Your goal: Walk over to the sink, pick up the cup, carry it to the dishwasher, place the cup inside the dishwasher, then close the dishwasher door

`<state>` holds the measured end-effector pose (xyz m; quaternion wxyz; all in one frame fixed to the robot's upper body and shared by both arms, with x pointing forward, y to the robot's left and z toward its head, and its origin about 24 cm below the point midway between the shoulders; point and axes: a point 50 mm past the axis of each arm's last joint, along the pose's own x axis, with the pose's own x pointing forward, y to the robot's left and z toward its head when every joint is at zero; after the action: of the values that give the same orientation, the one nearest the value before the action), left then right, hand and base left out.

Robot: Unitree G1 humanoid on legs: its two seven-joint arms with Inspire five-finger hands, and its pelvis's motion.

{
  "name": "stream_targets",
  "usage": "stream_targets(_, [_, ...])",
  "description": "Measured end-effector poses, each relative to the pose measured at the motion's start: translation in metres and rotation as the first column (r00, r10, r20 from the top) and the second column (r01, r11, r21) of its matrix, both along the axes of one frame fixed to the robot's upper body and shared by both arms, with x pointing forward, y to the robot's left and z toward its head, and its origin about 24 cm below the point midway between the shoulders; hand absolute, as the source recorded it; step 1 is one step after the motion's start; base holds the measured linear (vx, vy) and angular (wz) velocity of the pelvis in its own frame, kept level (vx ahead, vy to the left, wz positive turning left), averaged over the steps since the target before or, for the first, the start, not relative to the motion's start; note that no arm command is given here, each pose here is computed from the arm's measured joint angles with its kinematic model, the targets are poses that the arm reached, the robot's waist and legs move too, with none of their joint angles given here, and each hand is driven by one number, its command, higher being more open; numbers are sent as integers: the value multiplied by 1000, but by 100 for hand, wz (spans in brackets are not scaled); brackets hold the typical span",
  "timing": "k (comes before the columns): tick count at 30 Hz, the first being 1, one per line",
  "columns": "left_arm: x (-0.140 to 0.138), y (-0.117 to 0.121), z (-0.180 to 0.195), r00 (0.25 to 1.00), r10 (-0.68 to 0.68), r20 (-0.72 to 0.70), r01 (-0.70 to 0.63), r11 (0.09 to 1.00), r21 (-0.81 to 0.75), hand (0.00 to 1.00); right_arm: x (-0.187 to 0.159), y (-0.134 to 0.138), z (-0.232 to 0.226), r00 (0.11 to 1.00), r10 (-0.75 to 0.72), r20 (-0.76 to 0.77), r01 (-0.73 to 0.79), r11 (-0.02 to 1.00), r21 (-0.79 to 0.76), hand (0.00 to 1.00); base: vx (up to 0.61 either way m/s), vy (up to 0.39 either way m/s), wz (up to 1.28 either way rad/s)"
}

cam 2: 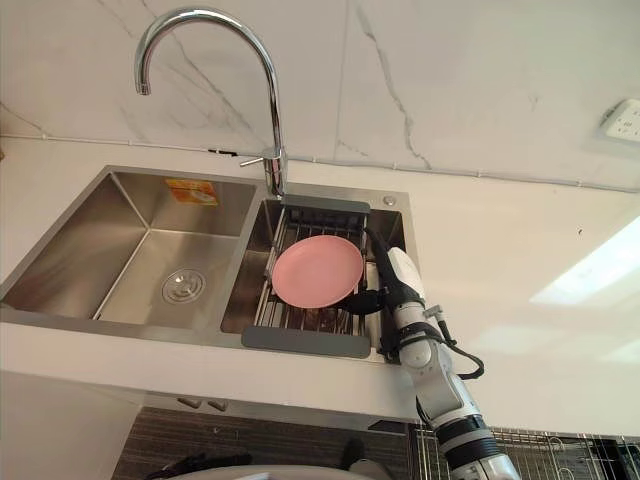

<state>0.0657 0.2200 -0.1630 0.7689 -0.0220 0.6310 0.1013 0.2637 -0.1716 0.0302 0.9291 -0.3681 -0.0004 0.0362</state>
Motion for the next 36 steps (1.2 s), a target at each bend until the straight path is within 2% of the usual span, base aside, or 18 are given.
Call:
stream_targets(8, [2, 0, 1, 1000, -5, 7, 5, 1000, 1, 100, 1, 17, 7, 985, 149, 82, -133, 976, -174, 100, 0, 0, 0])
stream_targets(9, [2, 0, 1, 1000, -12, 10, 12, 1000, 3, 100, 1, 22, 8, 979, 182, 91, -161, 966, -203, 0, -9, 6, 3])
stream_targets(15, [4, 0, 1, 1000, -23, 14, 23, 1000, 5, 100, 2, 34, 12, 951, 290, 105, -245, 918, -313, 0, -12, 7, 9])
stream_targets(21, [7, 1, 2, 997, -74, 24, 74, 997, 28, 100, 3, 56, 16, 877, 466, 116, -356, 794, -492, 0, -6, 2, 3])
stream_targets(22, [8, 2, 2, 996, -79, 30, 78, 996, 33, 100, 3, 60, 19, 851, 498, 166, -360, 784, -506, 0, 0, 0, 0])
stream_targets(26, [10, 3, 3, 993, -114, 43, 111, 992, 63, 100, 6, 58, 23, 821, 520, 235, -336, 774, -537, 0, -2, 2, 1])
stream_targets(36, [10, 4, 4, 992, -112, 65, 106, 991, 81, 100, 6, 41, 21, 811, 520, 267, -295, 759, -580, 0, 0, 2, 1])
